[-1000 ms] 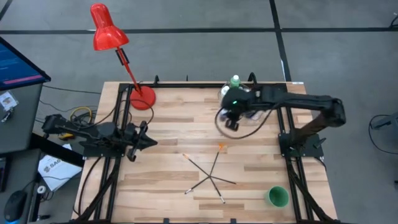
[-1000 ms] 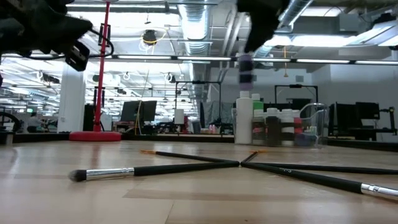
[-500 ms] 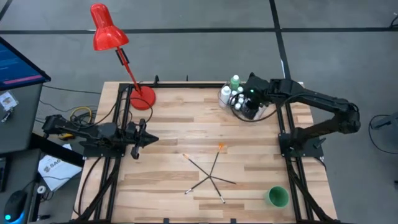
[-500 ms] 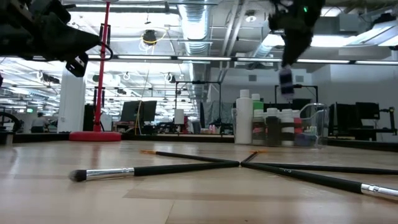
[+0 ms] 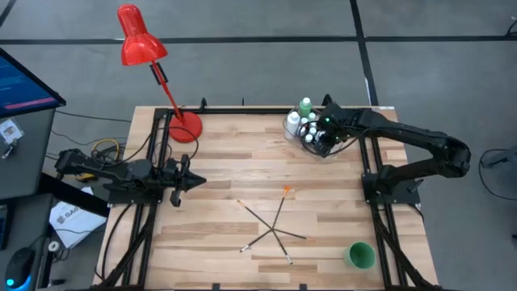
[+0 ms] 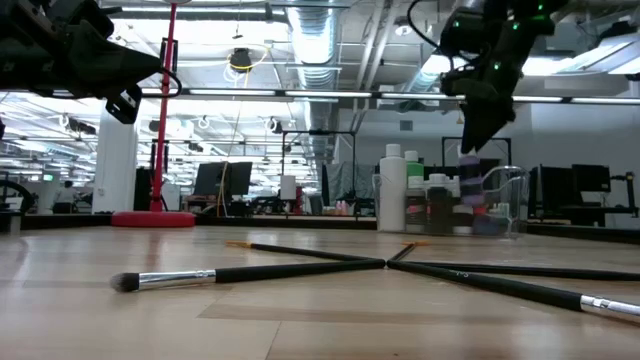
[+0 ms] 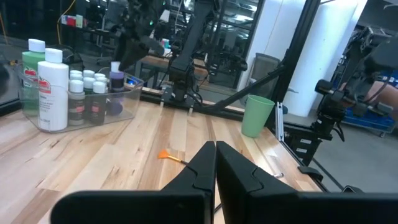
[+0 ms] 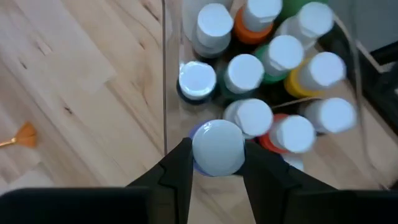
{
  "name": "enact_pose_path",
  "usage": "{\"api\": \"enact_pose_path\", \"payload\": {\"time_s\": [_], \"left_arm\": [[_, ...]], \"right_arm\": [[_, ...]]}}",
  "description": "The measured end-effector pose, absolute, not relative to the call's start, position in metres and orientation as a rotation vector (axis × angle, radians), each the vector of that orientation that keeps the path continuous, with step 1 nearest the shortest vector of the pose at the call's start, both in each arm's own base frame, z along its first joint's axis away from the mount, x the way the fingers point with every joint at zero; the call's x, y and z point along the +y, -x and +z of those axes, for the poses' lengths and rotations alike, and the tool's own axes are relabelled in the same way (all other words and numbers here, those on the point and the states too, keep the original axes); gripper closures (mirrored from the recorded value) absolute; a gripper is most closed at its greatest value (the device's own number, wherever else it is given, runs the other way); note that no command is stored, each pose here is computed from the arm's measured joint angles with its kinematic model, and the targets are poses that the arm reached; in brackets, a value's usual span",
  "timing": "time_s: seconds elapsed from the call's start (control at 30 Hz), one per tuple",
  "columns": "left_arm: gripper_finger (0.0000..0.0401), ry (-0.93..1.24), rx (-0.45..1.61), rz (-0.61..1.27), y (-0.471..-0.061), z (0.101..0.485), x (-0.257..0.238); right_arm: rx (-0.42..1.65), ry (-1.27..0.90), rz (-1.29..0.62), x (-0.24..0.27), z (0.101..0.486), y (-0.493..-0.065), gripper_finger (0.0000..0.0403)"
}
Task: Pick & Place Paint Supplies
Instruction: Put the small violet paint bottle into the transparent bin, then put the yellow paint brush into the green cup
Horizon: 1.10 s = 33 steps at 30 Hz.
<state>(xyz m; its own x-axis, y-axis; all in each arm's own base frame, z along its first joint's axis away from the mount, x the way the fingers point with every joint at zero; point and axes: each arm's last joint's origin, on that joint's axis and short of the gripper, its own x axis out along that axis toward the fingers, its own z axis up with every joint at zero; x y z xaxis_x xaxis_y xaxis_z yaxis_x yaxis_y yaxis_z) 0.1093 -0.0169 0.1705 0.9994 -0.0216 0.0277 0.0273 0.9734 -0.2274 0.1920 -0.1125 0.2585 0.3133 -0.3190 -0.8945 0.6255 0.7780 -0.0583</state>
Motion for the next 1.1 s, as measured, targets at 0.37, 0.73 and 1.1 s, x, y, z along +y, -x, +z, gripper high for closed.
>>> {"api": "enact_pose_path", "payload": {"time_s": [0.37, 0.73, 1.1], "left_arm": [[0.0399, 0.23, -0.024, -0.024, -0.109, 0.17, -0.017], [0.0399, 0.23, -0.024, -0.024, -0.109, 0.17, -0.017], [0.0399, 0.224, -0.026, -0.024, -0.109, 0.171, -0.017]], "right_arm": [[1.124, -0.339, -0.637, -0.117, 0.218, -0.196, 0.029], [1.112, -0.34, -0.64, -0.118, 0.216, -0.199, 0.026], [1.047, -0.328, -0.64, -0.118, 0.24, -0.2, 0.0207]]}}
